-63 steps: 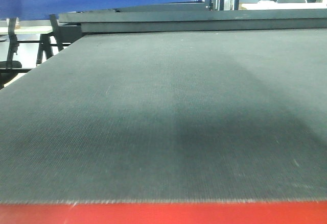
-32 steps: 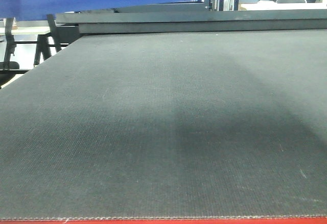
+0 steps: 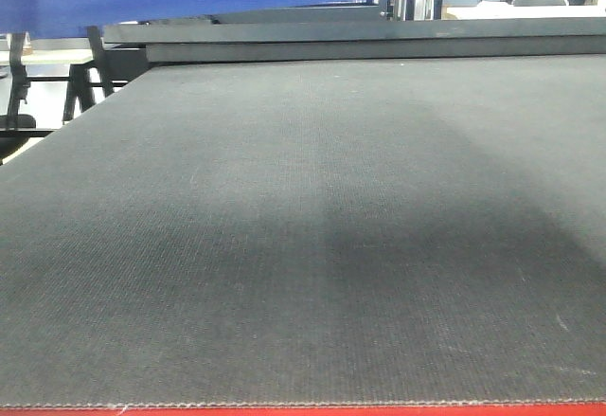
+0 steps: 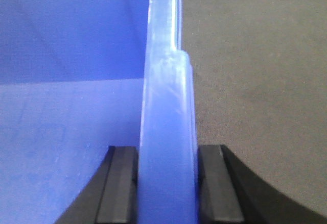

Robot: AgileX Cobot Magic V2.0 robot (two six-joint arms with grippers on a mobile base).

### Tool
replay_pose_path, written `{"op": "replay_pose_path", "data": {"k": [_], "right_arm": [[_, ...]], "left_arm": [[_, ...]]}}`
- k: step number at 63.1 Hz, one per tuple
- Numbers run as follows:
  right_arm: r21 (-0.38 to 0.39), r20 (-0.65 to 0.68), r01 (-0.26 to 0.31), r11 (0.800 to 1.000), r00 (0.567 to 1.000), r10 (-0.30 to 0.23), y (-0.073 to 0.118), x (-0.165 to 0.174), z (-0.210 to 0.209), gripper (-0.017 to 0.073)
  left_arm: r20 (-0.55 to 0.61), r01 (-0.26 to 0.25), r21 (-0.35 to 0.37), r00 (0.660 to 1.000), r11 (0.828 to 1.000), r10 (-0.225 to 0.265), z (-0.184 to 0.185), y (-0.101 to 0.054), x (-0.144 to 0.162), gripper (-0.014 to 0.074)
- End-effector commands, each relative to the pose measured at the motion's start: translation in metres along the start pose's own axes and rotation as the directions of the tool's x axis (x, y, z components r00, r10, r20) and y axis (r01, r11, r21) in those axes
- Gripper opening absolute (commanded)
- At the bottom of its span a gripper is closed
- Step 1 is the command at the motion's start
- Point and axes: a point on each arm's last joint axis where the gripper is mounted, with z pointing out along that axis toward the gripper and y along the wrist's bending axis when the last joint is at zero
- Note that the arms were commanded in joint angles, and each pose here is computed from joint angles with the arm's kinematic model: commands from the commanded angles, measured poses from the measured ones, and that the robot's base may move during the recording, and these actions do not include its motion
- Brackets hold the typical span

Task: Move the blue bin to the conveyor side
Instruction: 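Carry the blue bin with both grippers to the red-framed conveyor, then lower the blue bin with both grippers onto the grey belt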

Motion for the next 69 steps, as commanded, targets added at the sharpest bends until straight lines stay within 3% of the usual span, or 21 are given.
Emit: {"op": "replay_pose_path", "data": {"k": [1,17,34,54,69], "right_arm": [[-0.012,0.168,0.017,1.000,0.986,-0.015,0.000,-0.014,-0.014,-0.0079],[-0.002,0.097,0.017,1.000,0.995,-0.017,0.000,-0.008,-0.004,-0.0079],[-0.005,0.068,0.029,1.000,0.997,-0.028,0.000,0.012,0.041,-0.0079],[-0.016,0.040,0.044,0.999,0.998,-0.043,0.001,0.049,0.109,-0.0079],[-0.028,0.077,0.048,0.998,0.996,-0.046,0.002,0.061,0.142,-0.0079]], "left_arm": [[0.103,-0.006,0.039,0.995,0.999,0.002,-0.011,-0.003,-0.007,-0.0017],[0.113,-0.010,0.039,0.994,0.999,0.006,-0.005,-0.004,-0.010,-0.0017],[0.044,-0.029,0.027,0.999,0.999,0.028,0.050,-0.015,-0.013,-0.0017],[0.060,-0.015,0.115,0.998,0.993,0.008,0.114,-0.025,0.012,-0.0017],[0.076,-0.022,0.129,0.997,0.991,0.013,0.140,-0.024,0.031,-0.0017]]}}
